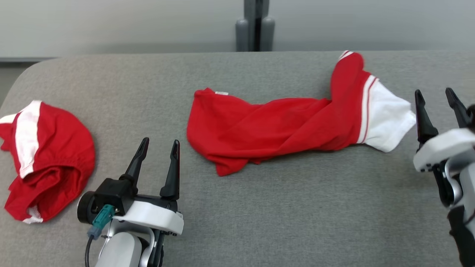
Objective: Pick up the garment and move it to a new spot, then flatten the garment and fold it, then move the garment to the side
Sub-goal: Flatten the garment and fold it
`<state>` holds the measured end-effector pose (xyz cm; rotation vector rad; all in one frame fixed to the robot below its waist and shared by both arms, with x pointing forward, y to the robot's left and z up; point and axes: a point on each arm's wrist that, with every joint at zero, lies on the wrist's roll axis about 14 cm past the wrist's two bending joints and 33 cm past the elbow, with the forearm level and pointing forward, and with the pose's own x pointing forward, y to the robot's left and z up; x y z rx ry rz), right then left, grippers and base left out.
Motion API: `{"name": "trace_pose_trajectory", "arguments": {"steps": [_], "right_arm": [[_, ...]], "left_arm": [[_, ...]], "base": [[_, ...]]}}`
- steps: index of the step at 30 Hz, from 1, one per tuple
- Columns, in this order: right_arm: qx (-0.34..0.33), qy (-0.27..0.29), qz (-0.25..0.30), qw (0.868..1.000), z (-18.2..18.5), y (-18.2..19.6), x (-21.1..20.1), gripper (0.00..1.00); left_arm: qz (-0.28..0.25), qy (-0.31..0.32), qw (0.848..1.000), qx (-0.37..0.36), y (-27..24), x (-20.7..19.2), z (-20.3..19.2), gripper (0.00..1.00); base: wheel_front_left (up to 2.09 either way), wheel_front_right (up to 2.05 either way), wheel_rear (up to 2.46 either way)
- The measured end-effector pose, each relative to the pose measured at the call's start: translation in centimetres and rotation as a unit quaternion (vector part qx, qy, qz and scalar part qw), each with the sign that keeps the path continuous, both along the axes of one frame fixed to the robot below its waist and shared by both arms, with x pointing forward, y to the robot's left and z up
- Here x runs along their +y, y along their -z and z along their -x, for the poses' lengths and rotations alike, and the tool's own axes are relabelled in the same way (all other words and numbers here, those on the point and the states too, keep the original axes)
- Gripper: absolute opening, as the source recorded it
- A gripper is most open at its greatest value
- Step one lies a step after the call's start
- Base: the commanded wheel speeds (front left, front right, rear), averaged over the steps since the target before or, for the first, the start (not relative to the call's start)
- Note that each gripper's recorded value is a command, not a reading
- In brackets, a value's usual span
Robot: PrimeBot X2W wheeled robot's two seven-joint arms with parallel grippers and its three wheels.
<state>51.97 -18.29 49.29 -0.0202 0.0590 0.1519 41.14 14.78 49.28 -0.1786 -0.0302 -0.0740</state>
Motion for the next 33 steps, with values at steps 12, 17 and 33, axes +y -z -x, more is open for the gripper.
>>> {"name": "trace_pose_trajectory", "arguments": {"steps": [12, 17, 33], "right_arm": [[-0.033, 0.033, -0.017, 0.999, 6.8, 0.1, -0.9, 1.00], [-0.048, 0.037, -0.021, 0.998, 7.0, -0.7, -0.8, 1.00], [-0.016, 0.081, -0.027, 0.996, 7.6, 1.9, -3.4, 1.00]], "left_arm": [[0.010, 0.024, 1.000, 0.003, 0.1, -2.0, 0.3, 1.00], [0.008, 0.034, 0.999, 0.013, 0.8, -2.5, 0.4, 1.00], [-0.090, 0.174, 0.962, 0.188, 11.4, -8.9, -0.3, 1.00]], "base": [[0.00, 0.00, 0.00], [0.00, 0.00, 0.00], [0.00, 0.00, 0.00]]}}
